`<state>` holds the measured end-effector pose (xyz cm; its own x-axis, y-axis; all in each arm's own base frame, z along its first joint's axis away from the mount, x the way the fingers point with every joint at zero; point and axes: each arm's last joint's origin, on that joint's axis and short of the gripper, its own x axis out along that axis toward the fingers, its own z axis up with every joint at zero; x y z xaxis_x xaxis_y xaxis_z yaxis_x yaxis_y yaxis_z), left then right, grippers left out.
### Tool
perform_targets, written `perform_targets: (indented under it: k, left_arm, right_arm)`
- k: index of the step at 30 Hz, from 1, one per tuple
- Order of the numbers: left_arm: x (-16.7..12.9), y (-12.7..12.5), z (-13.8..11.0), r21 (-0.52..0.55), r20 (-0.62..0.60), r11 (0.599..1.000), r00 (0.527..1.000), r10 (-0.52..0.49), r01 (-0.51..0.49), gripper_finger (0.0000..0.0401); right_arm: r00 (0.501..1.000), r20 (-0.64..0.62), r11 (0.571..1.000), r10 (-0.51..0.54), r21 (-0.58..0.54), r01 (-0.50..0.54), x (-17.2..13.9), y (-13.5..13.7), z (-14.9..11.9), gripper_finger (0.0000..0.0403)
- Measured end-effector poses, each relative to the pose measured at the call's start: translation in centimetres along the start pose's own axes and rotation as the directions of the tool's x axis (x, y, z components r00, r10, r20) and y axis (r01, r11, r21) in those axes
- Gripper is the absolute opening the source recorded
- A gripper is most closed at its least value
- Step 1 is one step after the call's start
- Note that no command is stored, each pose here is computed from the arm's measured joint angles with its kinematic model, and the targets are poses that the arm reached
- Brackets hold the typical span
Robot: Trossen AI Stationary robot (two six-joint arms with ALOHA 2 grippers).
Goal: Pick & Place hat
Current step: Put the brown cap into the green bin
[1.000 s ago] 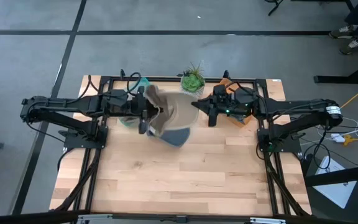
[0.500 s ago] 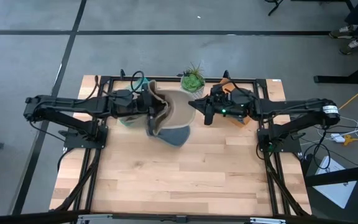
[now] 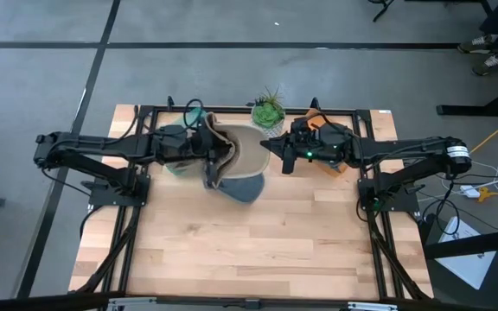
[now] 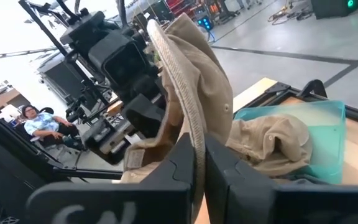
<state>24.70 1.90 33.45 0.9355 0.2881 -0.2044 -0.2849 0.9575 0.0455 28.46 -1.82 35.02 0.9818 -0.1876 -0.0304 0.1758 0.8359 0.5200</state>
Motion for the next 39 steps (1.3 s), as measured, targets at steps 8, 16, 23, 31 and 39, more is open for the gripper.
perform_targets:
  k: [8, 16, 23, 31, 39]
  left_arm:
    - [-1.3, 0.4, 0.4, -0.061, 0.002, 0.998, 1.000, 0.022, -0.022, 0.0082]
    - [-2.1, 0.2, 1.1, -0.196, 0.030, 0.975, 0.995, -0.099, 0.103, 0.0154]
    - [-2.2, 1.3, 2.1, -0.363, -0.007, 0.932, 1.000, 0.019, -0.020, 0.0155]
    - [0.3, 2.1, 2.2, -0.332, -0.066, 0.943, 0.996, -0.059, 0.034, 0.0134]
    - [-0.7, 1.9, 2.8, -0.257, -0.124, 0.957, 0.977, -0.175, 0.138, 0.0125]
  right_arm:
    - [1.000, -0.007, 1.000, -0.004, -0.007, 0.004, 0.0, 0.0, -0.1, 0.0015]
    - [1.000, -0.020, 0.999, -0.012, -0.031, 0.012, 0.0, -0.1, -0.2, 0.0015]
    - [1.000, 0.009, 1.000, -0.012, -0.012, 0.012, 0.0, -0.3, 0.2, 0.0015]
    - [0.999, 0.048, 1.000, -0.010, 0.020, 0.009, 0.1, -0.6, 0.8, 0.0015]
    - [0.999, 0.047, 1.000, -0.011, 0.011, 0.010, 0.1, -0.7, 0.8, 0.0016]
